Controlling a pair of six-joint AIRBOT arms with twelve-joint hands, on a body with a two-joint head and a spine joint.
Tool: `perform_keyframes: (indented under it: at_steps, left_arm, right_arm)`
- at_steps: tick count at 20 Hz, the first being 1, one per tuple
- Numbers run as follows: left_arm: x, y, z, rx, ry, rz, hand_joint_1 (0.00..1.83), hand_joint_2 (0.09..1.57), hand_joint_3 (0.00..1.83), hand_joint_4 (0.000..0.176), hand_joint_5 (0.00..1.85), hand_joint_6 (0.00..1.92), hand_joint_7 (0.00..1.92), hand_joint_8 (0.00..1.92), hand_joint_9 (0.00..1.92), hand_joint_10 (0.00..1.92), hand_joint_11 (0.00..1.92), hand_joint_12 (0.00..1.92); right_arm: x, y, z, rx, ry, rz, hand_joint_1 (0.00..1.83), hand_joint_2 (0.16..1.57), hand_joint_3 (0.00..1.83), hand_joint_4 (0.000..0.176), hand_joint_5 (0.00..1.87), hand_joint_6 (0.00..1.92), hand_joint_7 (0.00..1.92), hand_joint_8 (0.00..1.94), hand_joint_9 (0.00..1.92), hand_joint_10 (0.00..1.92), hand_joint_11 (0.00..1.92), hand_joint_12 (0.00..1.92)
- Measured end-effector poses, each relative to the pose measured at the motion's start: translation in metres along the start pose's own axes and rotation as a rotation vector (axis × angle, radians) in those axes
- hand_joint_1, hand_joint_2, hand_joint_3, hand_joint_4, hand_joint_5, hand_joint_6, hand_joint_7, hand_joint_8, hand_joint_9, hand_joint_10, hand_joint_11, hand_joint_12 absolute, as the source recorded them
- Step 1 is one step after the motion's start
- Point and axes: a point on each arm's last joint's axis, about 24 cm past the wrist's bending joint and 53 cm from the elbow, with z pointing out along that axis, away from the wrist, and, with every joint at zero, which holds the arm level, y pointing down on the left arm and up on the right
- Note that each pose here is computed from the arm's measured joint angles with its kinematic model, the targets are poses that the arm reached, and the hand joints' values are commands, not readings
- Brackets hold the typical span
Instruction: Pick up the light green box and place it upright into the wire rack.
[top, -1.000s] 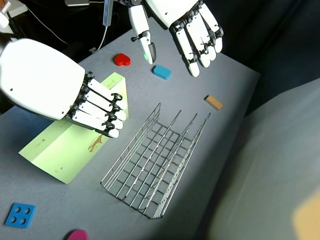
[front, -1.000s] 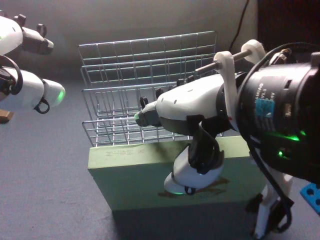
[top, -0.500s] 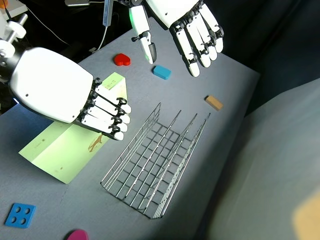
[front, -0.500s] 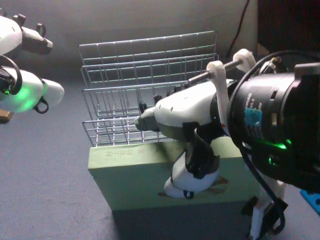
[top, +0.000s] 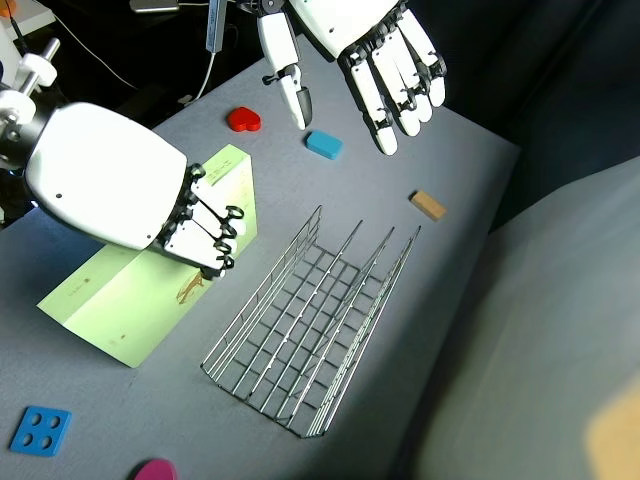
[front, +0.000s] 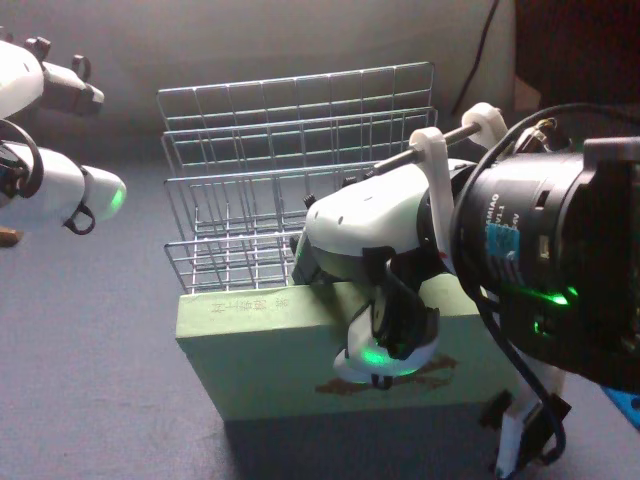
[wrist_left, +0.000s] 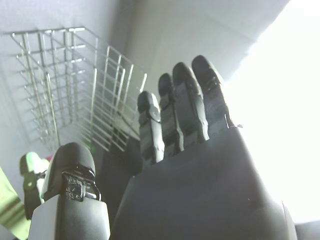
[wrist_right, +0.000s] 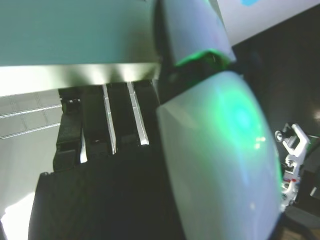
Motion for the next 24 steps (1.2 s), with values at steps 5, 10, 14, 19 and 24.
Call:
perform_keyframes:
  at_steps: [5,10,14,19,24]
  left_arm:
    - [0.001,0.001,0.0,-0.002,0.003,-0.003,0.19,1.24,0.0,0.09,0.29,0.0,0.27,0.0,0.24,0.0,0.0,0.5]
    - [0.006,-0.003,-0.001,0.009,0.017,0.001,0.19,1.24,0.0,0.09,0.29,0.0,0.27,0.0,0.24,0.0,0.0,0.52]
    - [0.009,-0.002,-0.001,0.005,0.025,0.004,0.2,1.24,0.0,0.09,0.29,0.0,0.27,0.0,0.24,0.0,0.0,0.52]
    - [0.01,-0.003,-0.002,0.008,0.028,0.002,0.2,1.24,0.0,0.09,0.3,0.0,0.28,0.0,0.24,0.0,0.0,0.52]
    - [0.011,0.0,-0.001,-0.003,0.032,0.004,0.2,1.24,0.0,0.089,0.29,0.0,0.28,0.0,0.24,0.0,0.0,0.52]
  right_arm:
    - [0.001,-0.001,0.0,0.003,0.002,-0.002,1.33,1.15,0.0,0.0,0.85,1.08,0.93,1.05,0.93,1.05,0.67,1.33]
    - [-0.006,0.002,-0.002,-0.005,-0.009,-0.006,1.37,1.14,0.0,0.0,0.86,1.02,0.92,1.07,0.91,1.31,0.78,1.43]
    - [-0.039,0.007,-0.015,-0.028,-0.079,0.002,1.36,1.14,0.0,0.0,0.87,0.98,0.94,1.03,0.92,1.36,0.72,1.51]
    - [-0.068,0.025,-0.031,-0.079,-0.13,-0.012,1.24,1.15,0.0,0.0,0.87,1.05,0.95,1.13,0.9,1.17,0.73,1.49]
    - [-0.112,0.047,-0.053,-0.135,-0.251,-0.07,1.36,1.15,0.0,0.0,0.83,1.03,0.91,1.09,0.91,1.34,0.74,1.44]
